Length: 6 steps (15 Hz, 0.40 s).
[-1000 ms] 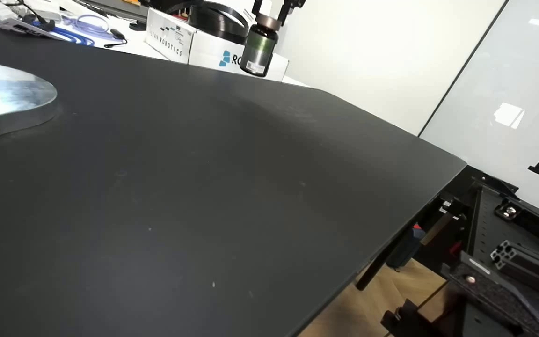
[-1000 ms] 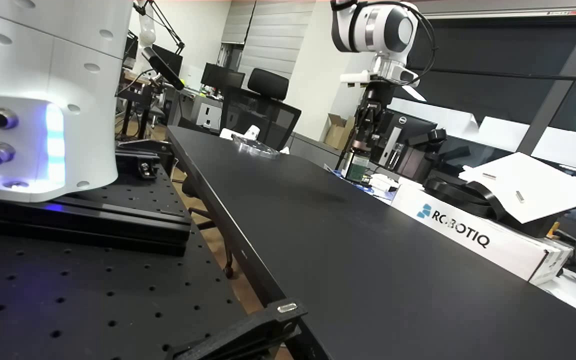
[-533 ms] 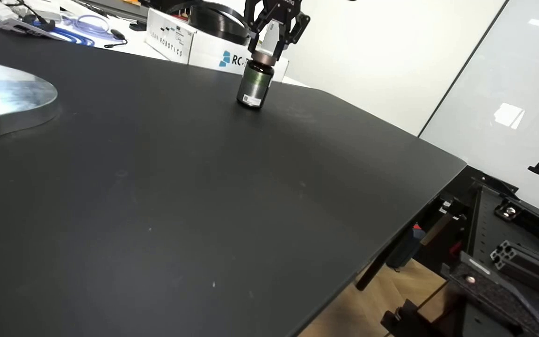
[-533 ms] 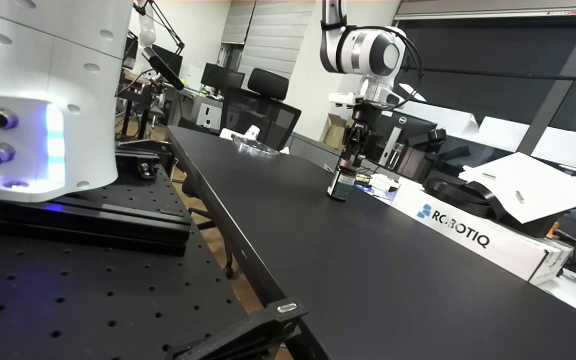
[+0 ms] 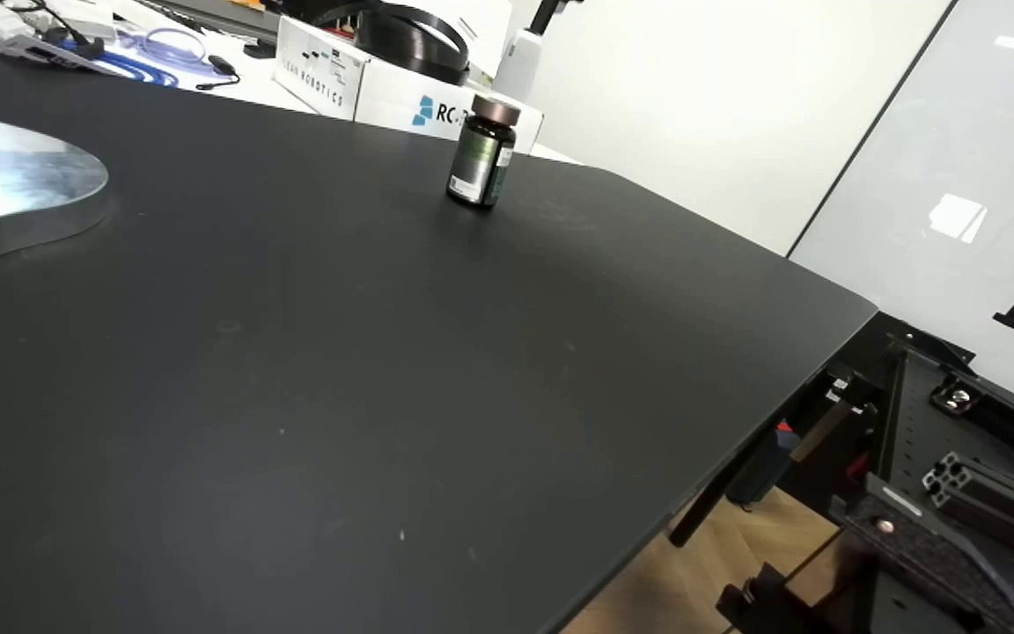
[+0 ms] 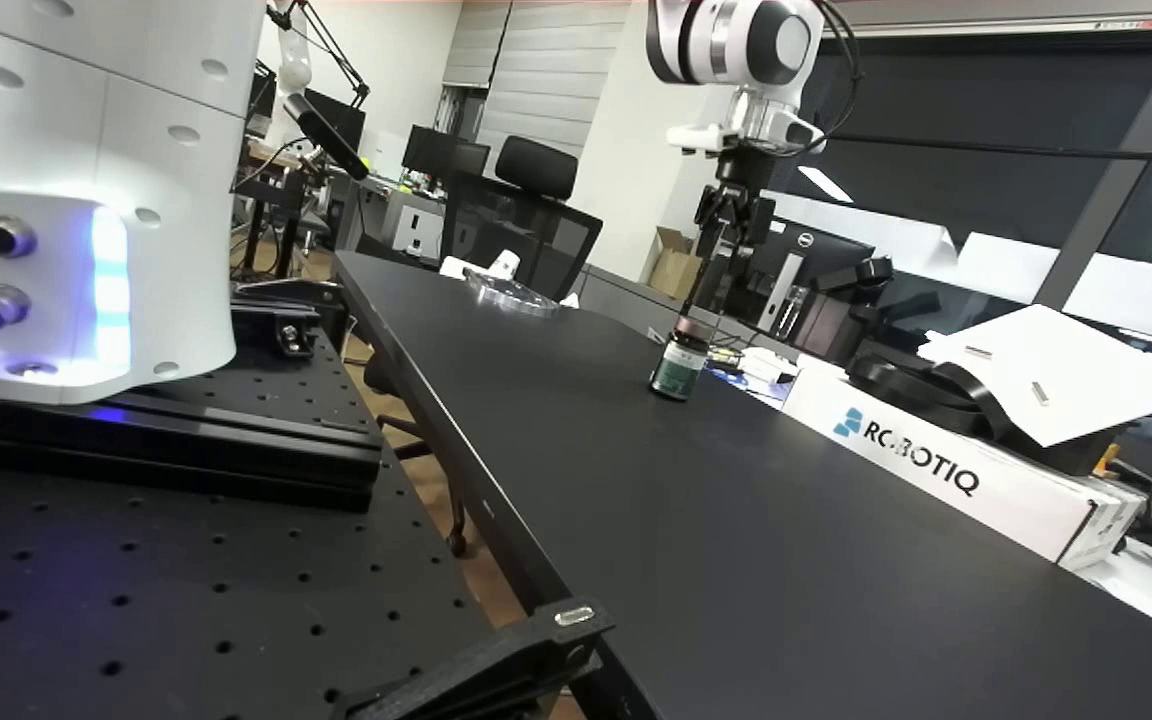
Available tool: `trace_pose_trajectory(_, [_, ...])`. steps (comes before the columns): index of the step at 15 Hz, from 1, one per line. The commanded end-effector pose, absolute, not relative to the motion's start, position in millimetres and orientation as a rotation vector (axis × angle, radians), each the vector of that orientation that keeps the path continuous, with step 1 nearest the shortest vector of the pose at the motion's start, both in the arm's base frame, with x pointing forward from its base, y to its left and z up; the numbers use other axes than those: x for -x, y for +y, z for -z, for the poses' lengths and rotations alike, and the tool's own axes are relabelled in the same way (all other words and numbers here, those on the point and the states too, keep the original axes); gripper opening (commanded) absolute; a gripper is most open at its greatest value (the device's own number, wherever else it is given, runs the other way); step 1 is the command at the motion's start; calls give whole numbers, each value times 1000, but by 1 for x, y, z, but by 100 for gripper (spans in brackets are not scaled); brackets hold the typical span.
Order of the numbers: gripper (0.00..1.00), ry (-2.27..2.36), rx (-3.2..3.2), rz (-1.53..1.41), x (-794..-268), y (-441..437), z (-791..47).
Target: Move the bottle to the right side of the table
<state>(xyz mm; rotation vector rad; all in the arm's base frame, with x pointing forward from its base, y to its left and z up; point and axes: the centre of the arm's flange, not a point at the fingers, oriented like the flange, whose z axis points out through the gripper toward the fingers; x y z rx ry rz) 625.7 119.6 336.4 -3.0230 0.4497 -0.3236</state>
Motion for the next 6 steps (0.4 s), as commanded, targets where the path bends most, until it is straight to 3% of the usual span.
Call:
trace_pose_trajectory(1, [100, 399, 2973, 367, -573, 115, -417])
trace_pose_trajectory(2, [100, 429, 2995, 377, -611, 121, -381])
trace_pose_trajectory(6, [100, 394, 2983, 389, -582, 122, -417])
